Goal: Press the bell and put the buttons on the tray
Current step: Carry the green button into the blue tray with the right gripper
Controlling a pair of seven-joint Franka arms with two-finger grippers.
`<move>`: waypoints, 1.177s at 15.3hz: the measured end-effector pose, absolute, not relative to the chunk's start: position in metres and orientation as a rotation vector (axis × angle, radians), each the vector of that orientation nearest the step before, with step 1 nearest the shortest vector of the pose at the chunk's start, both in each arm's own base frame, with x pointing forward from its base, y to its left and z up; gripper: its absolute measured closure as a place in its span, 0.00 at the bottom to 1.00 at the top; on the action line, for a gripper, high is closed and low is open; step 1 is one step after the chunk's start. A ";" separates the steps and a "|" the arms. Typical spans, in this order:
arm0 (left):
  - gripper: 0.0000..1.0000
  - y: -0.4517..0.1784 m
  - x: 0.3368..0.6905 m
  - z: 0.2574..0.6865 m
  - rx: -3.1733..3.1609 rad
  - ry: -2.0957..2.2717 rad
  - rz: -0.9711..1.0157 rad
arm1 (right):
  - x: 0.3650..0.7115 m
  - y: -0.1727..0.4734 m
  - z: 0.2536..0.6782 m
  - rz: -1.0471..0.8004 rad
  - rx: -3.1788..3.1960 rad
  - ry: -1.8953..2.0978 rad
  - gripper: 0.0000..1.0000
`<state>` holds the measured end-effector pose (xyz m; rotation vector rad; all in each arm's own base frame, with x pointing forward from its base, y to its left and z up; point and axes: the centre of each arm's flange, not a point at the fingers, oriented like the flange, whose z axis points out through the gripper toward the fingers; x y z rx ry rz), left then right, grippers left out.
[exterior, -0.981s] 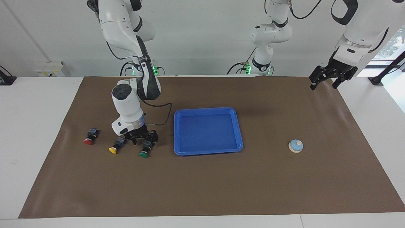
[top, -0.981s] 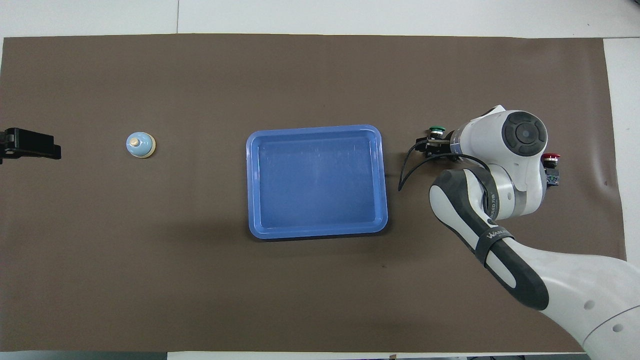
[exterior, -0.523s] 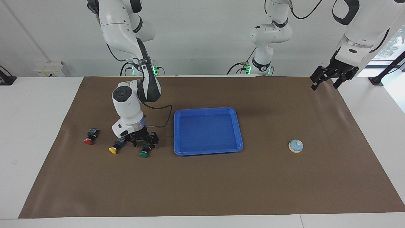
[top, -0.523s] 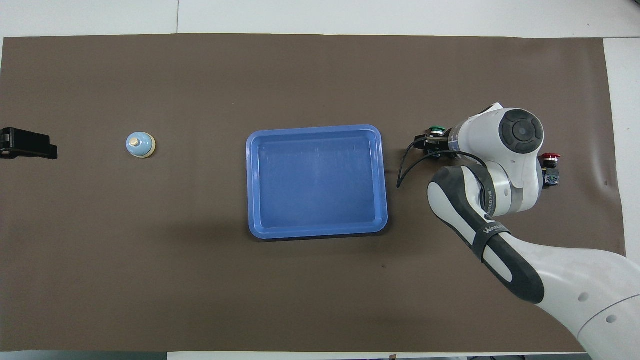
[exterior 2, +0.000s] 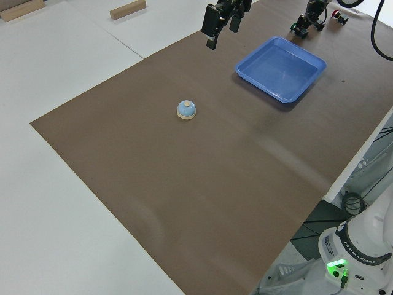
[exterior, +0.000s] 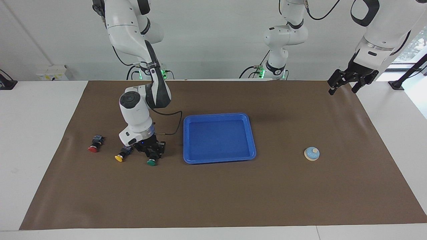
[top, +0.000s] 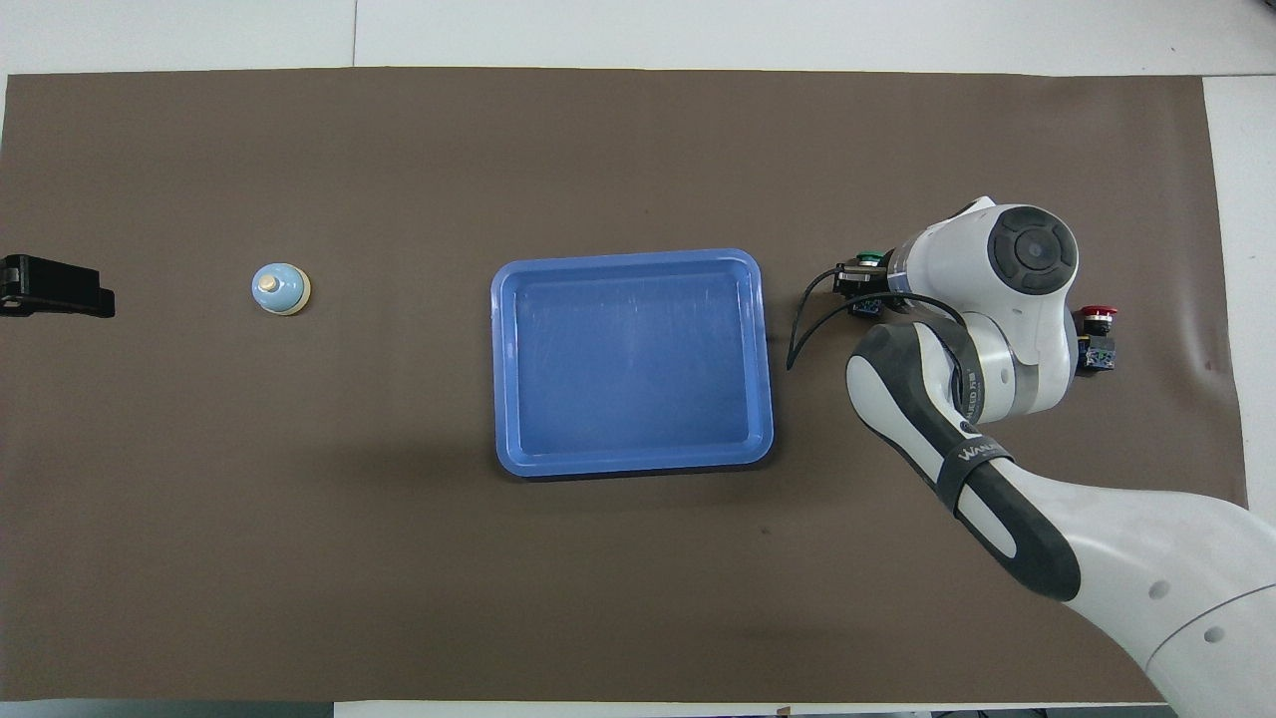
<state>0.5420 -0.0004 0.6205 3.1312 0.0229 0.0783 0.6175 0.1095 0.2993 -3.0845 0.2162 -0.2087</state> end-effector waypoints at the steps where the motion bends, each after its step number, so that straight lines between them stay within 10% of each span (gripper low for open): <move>1: 0.00 0.000 0.542 0.621 3.131 0.023 0.078 | 0.619 0.112 0.303 -0.211 -3.083 0.218 0.60; 12: 0.00 0.000 0.542 0.621 3.131 0.023 0.078 | 0.621 0.213 0.392 -0.073 -3.106 0.124 0.60; 18: 0.00 0.000 0.542 0.621 3.131 0.023 0.078 | 0.566 0.306 0.357 -0.017 -3.121 0.018 0.60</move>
